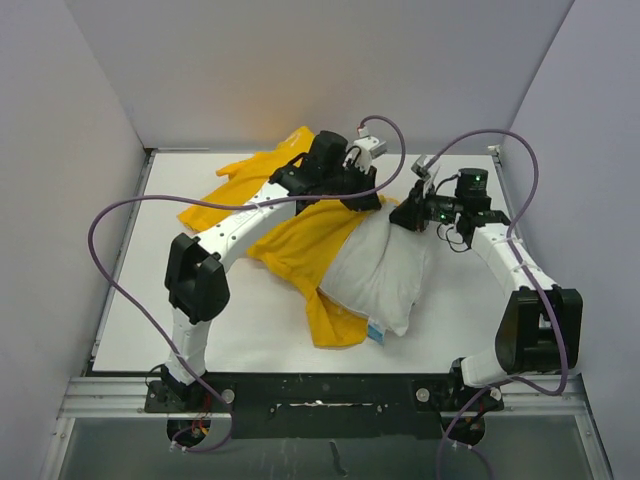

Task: Put the pillow into the pillowcase
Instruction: Stuff the pillow into the pillowcase.

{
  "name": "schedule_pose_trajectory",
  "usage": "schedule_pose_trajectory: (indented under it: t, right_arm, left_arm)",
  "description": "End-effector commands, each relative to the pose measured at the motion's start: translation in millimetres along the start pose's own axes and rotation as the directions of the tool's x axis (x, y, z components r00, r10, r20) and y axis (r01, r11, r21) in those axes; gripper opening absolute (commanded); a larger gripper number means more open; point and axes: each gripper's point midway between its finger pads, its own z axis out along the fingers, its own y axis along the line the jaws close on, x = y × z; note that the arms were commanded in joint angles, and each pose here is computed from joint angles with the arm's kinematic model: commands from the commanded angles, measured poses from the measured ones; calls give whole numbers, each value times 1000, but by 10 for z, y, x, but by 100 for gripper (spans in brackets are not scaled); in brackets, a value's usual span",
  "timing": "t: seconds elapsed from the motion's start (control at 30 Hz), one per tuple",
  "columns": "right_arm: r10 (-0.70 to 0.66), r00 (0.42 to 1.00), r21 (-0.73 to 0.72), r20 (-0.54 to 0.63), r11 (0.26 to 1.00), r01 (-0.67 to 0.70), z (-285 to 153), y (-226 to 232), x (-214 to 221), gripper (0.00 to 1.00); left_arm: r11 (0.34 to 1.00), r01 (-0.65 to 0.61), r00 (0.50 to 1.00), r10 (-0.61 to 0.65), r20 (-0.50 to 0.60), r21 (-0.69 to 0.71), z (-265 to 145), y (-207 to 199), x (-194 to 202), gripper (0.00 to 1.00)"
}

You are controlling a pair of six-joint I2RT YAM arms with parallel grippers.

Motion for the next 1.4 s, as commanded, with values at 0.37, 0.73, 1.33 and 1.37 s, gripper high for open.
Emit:
schedule_pose_trajectory:
  t: [0.37, 0.73, 1.33, 1.37]
  right_arm:
    - [-16, 1000, -145, 4, 989, 17, 460, 354, 357, 10]
    - [-255, 930, -286, 263, 900, 328, -514, 712, -288, 74]
    - [142, 983, 354, 119, 918, -176, -1160, -861, 189, 79]
    - [147, 982, 358, 121, 916, -181, -1177, -876, 205, 79]
  left_arm:
    - [887, 53, 952, -184, 245, 459, -528, -664, -217, 0]
    - [998, -33, 964, 18, 266, 53, -1090, -383, 93, 64]
    - [744, -629, 775, 574, -264, -227, -83, -1323, 627, 98]
    - [720, -656, 749, 586, -309, -225, 34, -1274, 652, 98]
